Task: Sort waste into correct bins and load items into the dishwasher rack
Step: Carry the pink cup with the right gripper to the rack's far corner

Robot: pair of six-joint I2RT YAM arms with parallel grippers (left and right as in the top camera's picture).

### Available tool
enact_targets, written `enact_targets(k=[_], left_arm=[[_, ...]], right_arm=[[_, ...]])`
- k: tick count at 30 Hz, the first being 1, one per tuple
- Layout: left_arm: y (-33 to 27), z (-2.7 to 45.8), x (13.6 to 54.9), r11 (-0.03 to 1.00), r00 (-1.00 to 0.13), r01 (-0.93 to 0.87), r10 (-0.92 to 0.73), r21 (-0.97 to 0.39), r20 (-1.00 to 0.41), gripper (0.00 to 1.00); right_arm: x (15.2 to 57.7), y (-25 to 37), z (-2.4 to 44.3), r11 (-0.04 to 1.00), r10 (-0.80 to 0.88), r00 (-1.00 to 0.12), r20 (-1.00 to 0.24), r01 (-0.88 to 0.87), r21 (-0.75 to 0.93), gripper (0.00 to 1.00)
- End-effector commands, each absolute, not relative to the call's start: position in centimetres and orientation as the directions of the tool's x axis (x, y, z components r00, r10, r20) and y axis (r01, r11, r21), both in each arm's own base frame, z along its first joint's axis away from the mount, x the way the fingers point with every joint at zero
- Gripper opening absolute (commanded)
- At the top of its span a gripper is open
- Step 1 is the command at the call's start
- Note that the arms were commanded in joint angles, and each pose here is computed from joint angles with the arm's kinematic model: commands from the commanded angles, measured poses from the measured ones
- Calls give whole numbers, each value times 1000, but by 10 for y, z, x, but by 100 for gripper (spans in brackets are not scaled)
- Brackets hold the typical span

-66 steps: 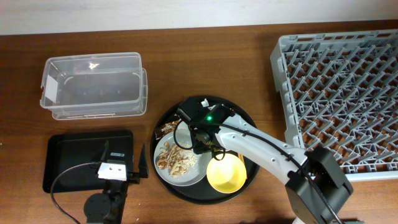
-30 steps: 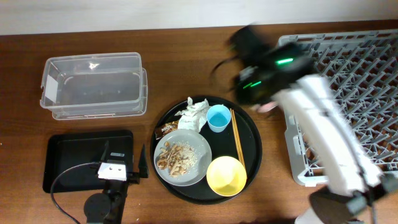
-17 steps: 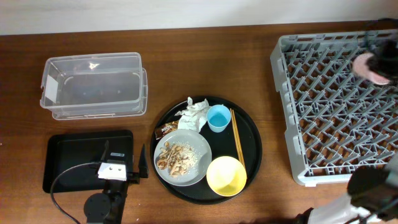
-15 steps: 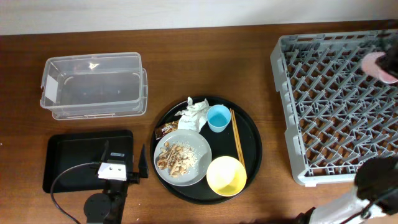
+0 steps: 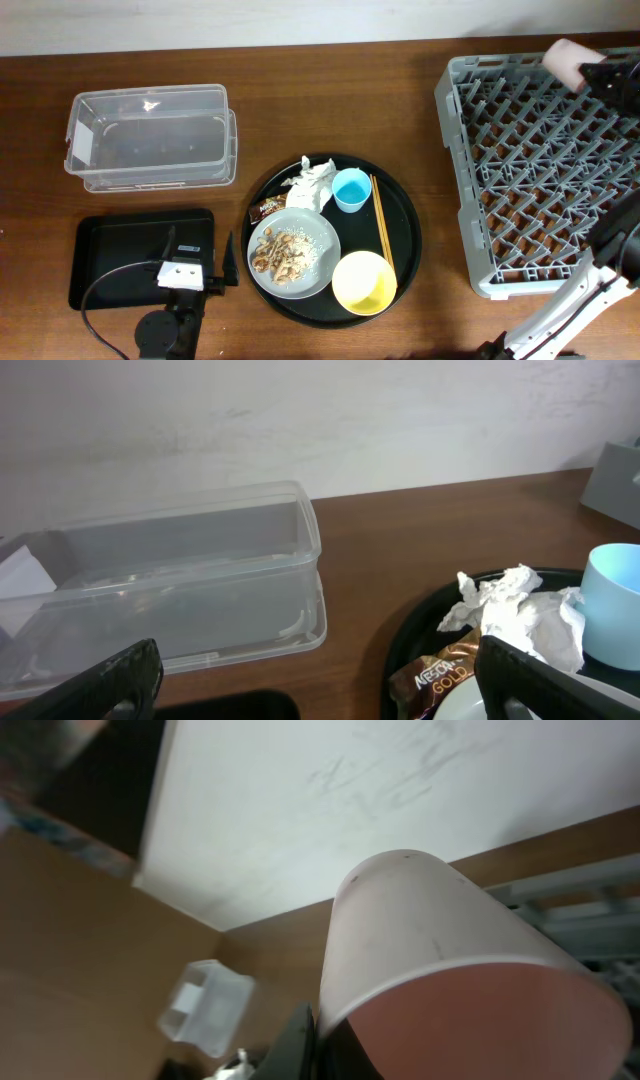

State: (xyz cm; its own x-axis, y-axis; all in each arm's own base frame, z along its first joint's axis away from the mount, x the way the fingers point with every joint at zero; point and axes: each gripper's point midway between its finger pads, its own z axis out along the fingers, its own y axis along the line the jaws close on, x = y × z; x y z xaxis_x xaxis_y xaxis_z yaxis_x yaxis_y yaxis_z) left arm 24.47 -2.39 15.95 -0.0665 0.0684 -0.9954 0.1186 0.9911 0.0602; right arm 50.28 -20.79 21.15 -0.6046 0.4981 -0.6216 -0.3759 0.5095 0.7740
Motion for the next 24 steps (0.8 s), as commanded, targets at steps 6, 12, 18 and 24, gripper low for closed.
enact_targets(k=[6, 12, 18, 24], left_arm=[[-25, 158, 245, 989, -63, 129, 84, 75, -994, 99], [-25, 158, 245, 989, -63, 129, 84, 75, -994, 99], [-25, 158, 245, 989, -63, 129, 84, 75, -994, 99], [-25, 158, 245, 989, -63, 129, 84, 75, -994, 99]], right_arm=[[509, -213, 168, 492, 570, -681, -460, -165, 855, 7], [508, -199, 160, 515, 530, -702, -475, -179, 839, 6], [507, -199, 151, 544, 519, -713, -472, -151, 826, 9], [503, -203, 129, 587, 517, -738, -433, -61, 807, 10]])
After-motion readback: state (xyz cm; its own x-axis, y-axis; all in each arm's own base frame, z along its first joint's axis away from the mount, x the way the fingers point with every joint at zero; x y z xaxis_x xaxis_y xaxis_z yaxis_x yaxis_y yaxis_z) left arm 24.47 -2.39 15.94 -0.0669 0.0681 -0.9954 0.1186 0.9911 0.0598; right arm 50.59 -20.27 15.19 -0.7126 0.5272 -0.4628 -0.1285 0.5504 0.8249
